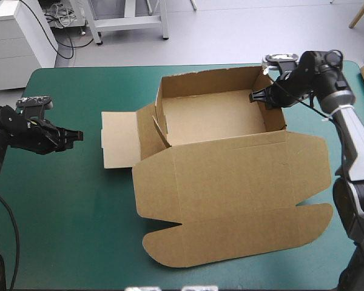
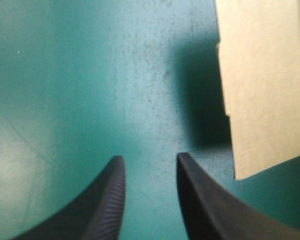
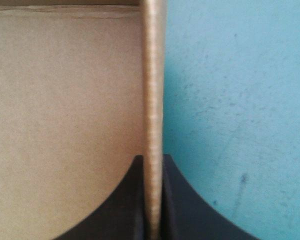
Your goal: Fold the box
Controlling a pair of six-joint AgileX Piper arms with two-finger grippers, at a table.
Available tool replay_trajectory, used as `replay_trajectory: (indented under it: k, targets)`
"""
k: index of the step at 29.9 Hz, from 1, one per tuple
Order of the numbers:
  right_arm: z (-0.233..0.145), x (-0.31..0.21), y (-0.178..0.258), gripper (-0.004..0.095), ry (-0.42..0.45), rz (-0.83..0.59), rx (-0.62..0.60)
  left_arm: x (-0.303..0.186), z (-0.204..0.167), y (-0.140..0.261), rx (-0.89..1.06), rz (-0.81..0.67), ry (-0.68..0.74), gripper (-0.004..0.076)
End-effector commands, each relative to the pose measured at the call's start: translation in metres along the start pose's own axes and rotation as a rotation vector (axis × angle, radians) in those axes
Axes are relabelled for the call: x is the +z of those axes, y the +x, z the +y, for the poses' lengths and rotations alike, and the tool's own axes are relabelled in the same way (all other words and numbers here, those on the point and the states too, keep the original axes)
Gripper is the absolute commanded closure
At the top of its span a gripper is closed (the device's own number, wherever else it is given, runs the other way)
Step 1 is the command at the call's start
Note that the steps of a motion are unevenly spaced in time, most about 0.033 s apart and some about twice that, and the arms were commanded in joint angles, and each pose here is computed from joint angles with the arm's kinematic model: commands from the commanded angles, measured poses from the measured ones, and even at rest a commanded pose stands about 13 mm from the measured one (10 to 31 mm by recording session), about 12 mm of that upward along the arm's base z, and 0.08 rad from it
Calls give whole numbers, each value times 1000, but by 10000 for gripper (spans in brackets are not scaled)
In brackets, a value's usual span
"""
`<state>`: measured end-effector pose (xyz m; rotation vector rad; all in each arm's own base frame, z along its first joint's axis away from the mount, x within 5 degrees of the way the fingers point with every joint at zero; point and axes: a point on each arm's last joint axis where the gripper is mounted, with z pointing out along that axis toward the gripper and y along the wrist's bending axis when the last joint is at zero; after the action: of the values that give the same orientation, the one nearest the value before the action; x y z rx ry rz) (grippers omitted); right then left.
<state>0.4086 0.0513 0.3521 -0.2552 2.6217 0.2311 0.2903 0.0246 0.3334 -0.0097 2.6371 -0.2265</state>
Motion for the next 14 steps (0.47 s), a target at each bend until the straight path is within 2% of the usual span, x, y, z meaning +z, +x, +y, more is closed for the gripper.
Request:
replay_trajectory:
  k: [1, 3, 4, 12, 14]
  targets:
    - [5, -81, -2, 929, -48, -217, 18, -11, -7, -7, -37, -72, 58, 249]
    - [5, -100, 2, 929, -60, -259, 22, -10, -10, -10, -68, -94, 104, 149]
    - [4, -110, 4, 929, -57, -280, 26, -10, -12, -12, -84, -110, 127, 127]
    - [-5, -176, 31, 929, -16, -417, 72, -6, -20, -21, -177, -170, 244, 125]
    - [-4, -193, 37, 929, -34, -461, 86, -4, -21, -23, -200, -170, 273, 125]
